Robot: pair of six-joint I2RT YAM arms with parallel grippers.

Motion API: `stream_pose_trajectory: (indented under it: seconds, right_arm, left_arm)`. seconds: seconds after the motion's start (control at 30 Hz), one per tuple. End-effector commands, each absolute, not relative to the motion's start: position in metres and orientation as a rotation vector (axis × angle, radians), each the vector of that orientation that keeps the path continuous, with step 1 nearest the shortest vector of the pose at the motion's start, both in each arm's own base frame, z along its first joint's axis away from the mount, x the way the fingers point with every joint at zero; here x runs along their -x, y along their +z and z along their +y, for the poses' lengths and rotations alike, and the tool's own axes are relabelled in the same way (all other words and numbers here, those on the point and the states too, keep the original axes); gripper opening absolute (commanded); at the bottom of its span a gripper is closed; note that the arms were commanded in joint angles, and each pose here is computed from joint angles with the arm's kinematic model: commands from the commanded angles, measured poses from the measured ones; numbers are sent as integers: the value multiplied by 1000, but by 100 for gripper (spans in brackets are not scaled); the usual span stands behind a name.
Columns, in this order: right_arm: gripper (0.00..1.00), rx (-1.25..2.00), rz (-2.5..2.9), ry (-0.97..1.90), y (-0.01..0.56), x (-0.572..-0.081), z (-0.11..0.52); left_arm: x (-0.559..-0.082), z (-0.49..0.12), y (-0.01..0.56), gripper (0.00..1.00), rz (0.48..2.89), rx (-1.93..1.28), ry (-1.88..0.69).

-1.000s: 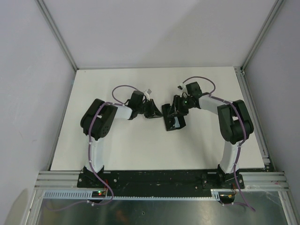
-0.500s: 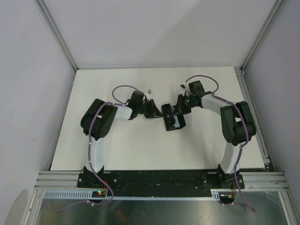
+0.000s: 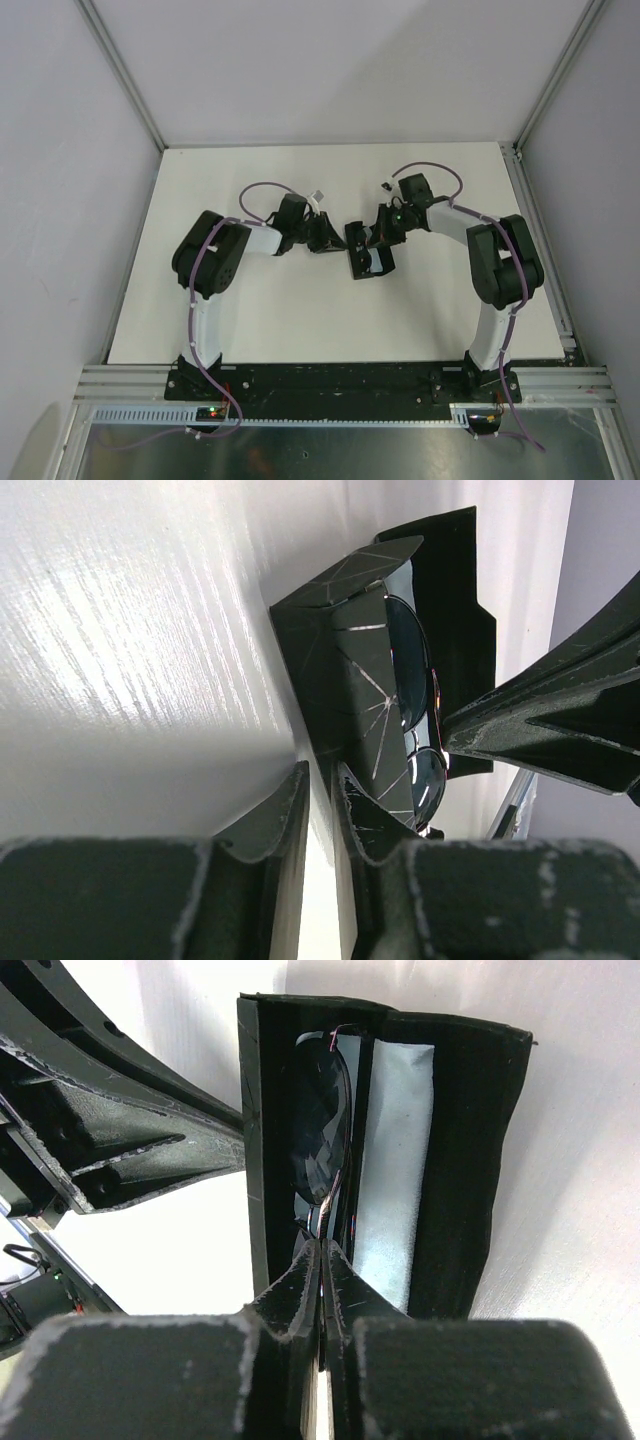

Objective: Organize the sunglasses

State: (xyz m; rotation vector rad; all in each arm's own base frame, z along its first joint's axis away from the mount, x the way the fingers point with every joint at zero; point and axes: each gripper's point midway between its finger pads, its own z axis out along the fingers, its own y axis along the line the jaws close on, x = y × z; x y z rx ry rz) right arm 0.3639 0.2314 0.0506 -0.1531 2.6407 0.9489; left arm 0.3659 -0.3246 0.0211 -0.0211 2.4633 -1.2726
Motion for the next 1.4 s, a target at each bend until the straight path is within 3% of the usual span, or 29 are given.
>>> stream_pose_trajectory:
  seconds: [0.0, 0.13, 0.3, 0.77, 1.1, 1.37]
  right_arm:
    - [2, 210, 2648, 973, 44, -360, 249]
    - [3, 218, 2630, 984, 49, -362, 251]
    - [17, 192, 2585, 977, 66, -370, 244]
    - [34, 149, 2493, 924, 115, -381, 215]
    - [34, -78, 2563, 613, 90, -394, 144]
    - [22, -137, 2656, 542, 31, -384, 140]
  left_arm:
    - [-368, -330, 21, 20, 2451, -26, -1271]
    - [-368, -330, 20, 20, 2454, -25, -1271]
    - [-368, -329, 20, 20, 2451, -25, -1268]
    - [-371, -327, 26, 20, 2435, -24, -1260]
    - [-376, -320, 36, 20, 2412, -19, -1255]
    - [-376, -320, 35, 20, 2416, -17, -1251]
